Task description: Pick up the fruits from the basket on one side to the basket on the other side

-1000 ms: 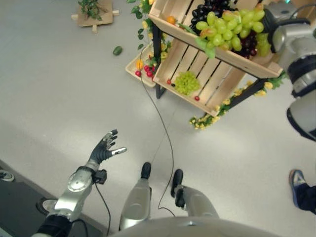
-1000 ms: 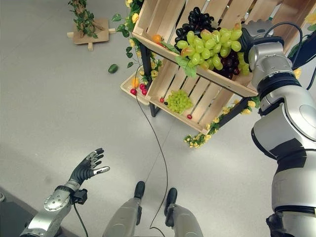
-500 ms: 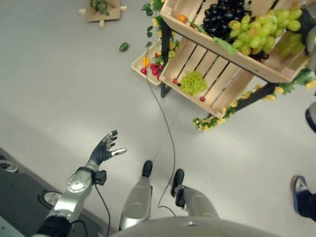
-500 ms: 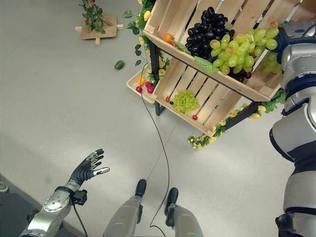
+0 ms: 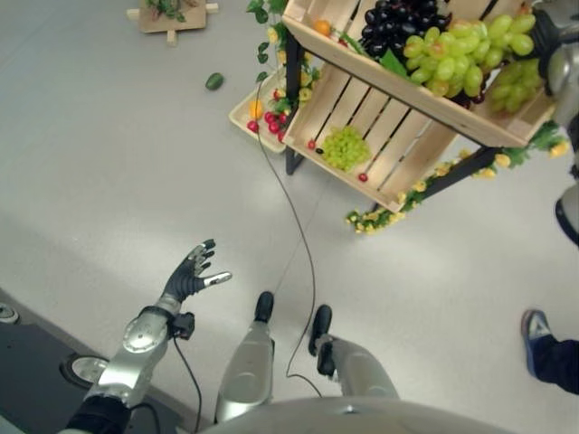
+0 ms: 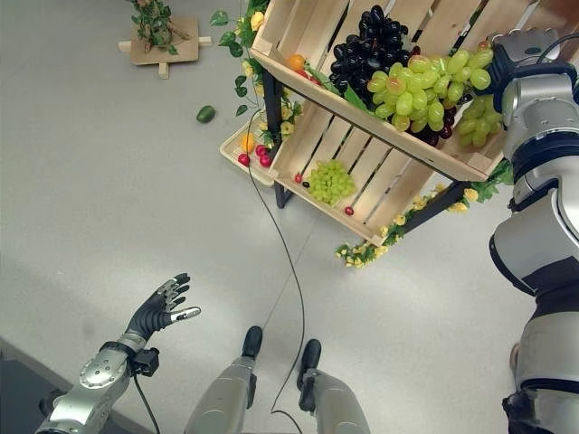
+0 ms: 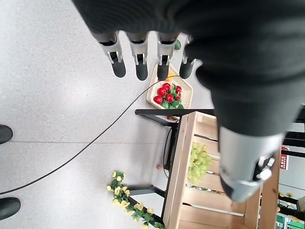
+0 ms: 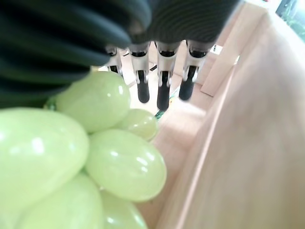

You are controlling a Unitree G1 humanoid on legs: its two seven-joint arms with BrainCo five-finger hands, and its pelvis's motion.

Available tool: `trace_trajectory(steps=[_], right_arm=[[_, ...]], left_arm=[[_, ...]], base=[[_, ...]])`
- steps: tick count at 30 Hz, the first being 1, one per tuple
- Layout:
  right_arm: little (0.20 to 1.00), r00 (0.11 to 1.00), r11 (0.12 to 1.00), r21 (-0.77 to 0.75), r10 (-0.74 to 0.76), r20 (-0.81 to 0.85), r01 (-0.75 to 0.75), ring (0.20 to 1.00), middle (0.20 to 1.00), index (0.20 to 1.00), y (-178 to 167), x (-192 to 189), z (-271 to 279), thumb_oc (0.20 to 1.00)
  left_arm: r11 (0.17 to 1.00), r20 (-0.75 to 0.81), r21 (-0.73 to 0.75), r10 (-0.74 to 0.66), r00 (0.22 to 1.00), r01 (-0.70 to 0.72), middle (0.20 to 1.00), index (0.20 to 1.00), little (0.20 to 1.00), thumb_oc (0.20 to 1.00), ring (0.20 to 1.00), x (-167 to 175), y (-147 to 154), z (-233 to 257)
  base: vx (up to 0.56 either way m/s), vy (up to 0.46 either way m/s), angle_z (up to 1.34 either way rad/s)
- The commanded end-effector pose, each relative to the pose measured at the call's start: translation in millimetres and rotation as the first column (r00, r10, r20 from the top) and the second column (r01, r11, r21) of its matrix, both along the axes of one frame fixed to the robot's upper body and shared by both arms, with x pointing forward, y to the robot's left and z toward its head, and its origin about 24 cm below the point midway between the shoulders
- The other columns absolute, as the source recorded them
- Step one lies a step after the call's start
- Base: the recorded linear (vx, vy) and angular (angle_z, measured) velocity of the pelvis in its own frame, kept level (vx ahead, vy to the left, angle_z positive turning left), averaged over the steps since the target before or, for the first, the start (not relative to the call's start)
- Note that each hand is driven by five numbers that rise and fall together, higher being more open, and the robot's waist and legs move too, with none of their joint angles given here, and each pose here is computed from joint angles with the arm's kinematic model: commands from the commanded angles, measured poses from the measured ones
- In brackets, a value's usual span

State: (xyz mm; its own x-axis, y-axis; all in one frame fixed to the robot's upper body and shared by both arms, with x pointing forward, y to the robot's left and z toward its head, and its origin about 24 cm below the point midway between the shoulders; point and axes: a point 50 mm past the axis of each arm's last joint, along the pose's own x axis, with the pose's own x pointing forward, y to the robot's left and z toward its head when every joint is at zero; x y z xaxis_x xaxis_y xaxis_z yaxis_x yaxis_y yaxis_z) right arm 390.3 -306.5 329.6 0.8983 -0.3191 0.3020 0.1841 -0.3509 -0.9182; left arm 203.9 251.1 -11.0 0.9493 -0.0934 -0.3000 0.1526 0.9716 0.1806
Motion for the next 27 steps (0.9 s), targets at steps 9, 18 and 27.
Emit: trace_trajectory(steps=[9, 18, 27], right_arm=[[1.0, 0.981, 0.942, 0.28, 0.161, 0.111, -0.186, 1.0, 1.0, 1.0, 18.7, 3.8, 12.3, 1.0], [1.0, 0.968, 0.778, 0.577, 0.223, 0.114, -0.247, 1.0, 1.0, 1.0, -4.7, -4.4, -3.9, 1.0], [1.0, 0.929, 0.662, 0.656, 0.317, 0.192, -0.362, 1.0, 1.0, 1.0, -2.6, -11.5, 9.3, 1.0]], left_arm=[[0.998, 0.129, 0.038, -0.045, 0.991, 0.04, 1.0, 1.0, 1.0, 1.0, 1.0, 10.6, -0.6, 26.6], [0.997, 0.108, 0.012, -0.082, 0.991, 0.081, 1.0, 1.0, 1.0, 1.0, 1.0, 2.0, 4.2, 27.9], [0.994, 0.121, 0.012, -0.109, 0.987, 0.108, 1.0, 1.0, 1.0, 1.0, 1.0, 4.2, 2.8, 30.4]], base=[[0.0, -0.005, -0.01], [0.0, -0.003, -0.01], [0.0, 0.0, 0.0]])
